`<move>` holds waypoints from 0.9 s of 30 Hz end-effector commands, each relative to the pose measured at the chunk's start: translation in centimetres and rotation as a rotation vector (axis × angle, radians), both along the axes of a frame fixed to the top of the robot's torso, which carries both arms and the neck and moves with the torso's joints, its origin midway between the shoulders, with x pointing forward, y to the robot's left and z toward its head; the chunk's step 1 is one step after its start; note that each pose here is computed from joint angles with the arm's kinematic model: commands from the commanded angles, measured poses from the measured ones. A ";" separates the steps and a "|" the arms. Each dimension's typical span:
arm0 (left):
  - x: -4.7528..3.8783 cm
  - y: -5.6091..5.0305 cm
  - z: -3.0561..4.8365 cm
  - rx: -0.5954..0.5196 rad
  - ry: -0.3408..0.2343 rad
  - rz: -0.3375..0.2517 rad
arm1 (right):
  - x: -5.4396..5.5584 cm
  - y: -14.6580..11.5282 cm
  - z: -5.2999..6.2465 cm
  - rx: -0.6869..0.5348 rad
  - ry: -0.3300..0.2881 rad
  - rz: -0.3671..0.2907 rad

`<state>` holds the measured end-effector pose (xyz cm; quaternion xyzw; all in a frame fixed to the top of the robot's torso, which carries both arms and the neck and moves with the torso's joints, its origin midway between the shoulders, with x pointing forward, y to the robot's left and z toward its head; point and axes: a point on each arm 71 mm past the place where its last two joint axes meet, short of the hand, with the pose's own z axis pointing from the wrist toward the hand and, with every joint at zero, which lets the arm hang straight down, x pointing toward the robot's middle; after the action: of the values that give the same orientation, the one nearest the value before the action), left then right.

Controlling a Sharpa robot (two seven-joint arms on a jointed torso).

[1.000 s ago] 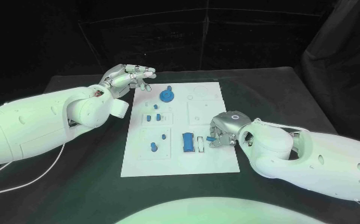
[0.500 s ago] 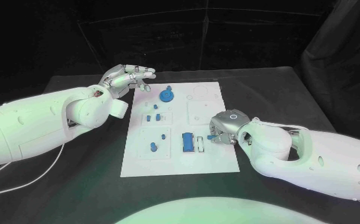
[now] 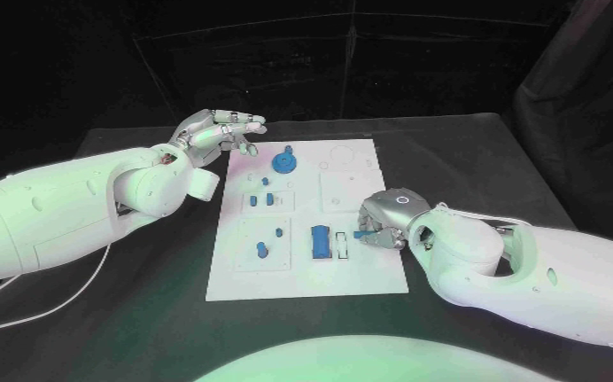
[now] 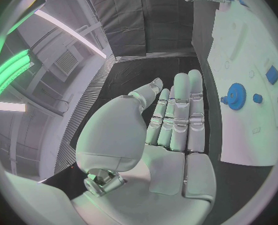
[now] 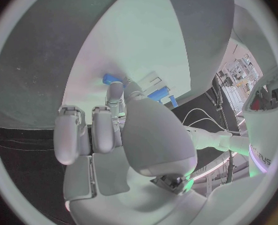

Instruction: Assemble the parts on the task board

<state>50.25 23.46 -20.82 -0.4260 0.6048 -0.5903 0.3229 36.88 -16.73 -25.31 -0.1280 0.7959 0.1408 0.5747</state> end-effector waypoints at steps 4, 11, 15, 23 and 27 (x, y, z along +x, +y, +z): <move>-0.03 -0.2 0.11 -0.009 0.000 -0.012 | -0.2 -0.2 0.9 0.223 0.015 -0.106; -0.05 -0.2 0.11 -0.009 0.000 -0.011 | -0.2 -0.5 0.8 0.330 0.078 -0.186; -0.07 -0.2 0.12 -0.009 0.000 -0.012 | -0.2 -0.8 0.5 0.358 0.128 -0.226; -0.10 -0.2 0.13 -0.010 0.001 -0.014 | -0.2 -0.8 -0.5 0.359 0.249 -0.268; -0.13 -0.3 0.14 -0.010 0.001 -0.015 | -0.1 -0.6 -0.9 0.364 0.290 -0.281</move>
<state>50.16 23.34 -20.81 -0.4258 0.6060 -0.5906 0.3205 36.91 -17.39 -25.86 0.0894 0.8276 0.2153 0.5106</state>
